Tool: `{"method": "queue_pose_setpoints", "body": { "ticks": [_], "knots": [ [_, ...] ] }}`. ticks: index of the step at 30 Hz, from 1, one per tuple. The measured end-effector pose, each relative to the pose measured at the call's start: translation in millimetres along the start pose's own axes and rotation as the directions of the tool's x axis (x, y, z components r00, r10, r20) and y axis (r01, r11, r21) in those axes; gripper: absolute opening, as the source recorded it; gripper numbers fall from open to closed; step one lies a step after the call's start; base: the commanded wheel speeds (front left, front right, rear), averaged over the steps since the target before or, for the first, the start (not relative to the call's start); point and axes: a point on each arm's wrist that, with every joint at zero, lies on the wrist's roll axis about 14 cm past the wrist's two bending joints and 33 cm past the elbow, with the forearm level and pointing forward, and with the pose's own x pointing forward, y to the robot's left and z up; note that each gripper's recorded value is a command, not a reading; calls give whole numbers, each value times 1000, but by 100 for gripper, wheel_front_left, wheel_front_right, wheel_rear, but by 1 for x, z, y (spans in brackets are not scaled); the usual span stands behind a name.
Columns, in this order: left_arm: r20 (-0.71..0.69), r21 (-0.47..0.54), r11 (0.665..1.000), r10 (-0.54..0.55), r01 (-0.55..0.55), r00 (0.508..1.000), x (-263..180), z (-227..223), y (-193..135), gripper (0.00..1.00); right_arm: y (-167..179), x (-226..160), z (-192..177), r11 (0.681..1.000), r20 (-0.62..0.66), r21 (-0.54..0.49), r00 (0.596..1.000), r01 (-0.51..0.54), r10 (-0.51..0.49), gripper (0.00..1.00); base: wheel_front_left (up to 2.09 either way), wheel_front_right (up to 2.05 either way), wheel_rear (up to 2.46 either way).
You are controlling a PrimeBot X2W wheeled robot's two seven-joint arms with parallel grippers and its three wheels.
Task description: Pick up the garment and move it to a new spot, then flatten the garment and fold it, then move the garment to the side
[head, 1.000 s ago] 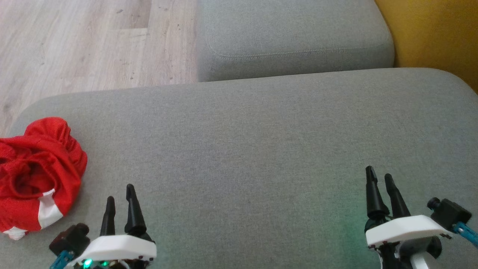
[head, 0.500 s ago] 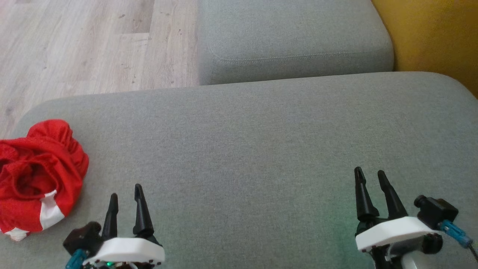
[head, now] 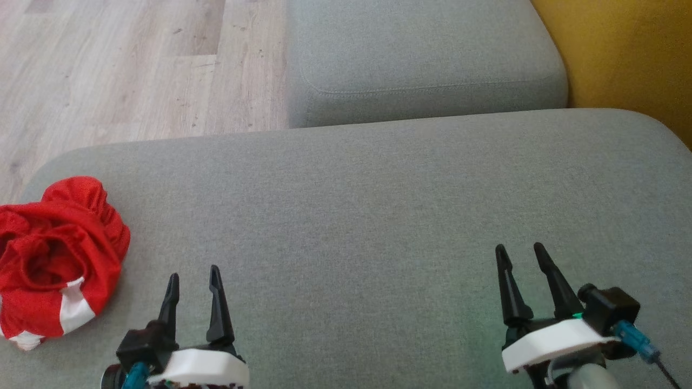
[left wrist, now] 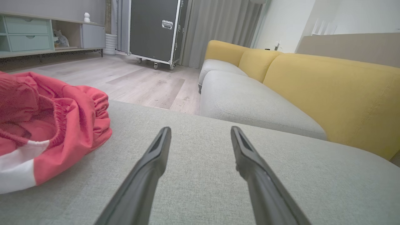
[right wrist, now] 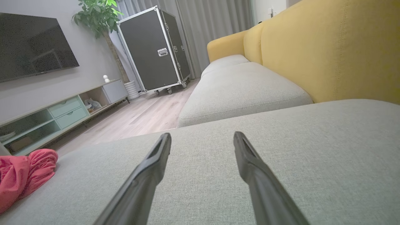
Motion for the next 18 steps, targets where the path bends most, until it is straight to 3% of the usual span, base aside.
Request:
{"method": "queue_pose_setpoints", "body": {
  "ticks": [18],
  "knots": [
    [50, 210, 978, -20, 9, 999, -14, 3, 2, 100, 13, -6, 8, 980, 41, -191, 997, -54, 63, 100, 0, 0, 0]
  ]
}}
